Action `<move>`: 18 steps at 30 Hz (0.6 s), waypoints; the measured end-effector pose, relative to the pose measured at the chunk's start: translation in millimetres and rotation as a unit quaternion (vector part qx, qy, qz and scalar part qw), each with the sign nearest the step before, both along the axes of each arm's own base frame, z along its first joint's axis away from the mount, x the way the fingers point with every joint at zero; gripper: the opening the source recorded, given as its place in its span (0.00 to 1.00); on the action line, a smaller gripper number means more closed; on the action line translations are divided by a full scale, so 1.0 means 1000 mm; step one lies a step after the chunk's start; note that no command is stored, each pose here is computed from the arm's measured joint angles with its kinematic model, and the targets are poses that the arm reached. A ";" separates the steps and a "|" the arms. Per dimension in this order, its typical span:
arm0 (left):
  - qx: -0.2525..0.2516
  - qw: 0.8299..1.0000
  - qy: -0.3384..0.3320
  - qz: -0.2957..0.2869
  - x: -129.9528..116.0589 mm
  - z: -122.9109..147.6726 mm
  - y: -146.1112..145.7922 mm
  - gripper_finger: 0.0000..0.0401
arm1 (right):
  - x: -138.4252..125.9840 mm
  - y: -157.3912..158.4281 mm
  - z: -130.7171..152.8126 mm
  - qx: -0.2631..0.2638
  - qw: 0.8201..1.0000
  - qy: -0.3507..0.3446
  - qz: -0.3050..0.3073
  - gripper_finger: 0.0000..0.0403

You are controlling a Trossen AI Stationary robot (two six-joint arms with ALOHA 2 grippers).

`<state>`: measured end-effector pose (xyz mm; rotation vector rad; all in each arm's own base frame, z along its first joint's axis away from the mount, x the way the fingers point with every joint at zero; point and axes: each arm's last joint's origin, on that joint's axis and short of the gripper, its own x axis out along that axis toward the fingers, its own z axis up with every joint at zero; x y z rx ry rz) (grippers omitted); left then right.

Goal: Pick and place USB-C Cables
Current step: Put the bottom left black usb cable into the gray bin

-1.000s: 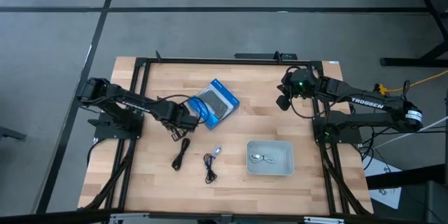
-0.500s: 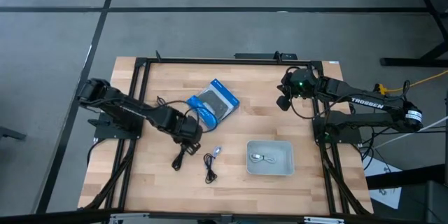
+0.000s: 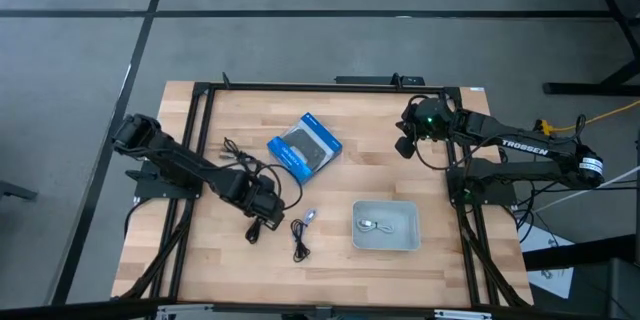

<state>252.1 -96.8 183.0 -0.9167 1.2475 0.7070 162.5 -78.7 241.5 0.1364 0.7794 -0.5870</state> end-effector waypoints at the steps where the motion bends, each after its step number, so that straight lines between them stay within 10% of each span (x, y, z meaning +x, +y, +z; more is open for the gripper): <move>1: -0.001 1.000 0.002 0.005 0.001 -0.002 -0.001 0.34 | 0.000 0.000 0.000 0.001 1.000 0.001 0.000 0.02; 18: -0.043 0.990 0.087 0.100 0.013 -0.042 -0.005 0.34 | 0.000 0.002 -0.001 0.027 0.999 -0.004 0.028 0.02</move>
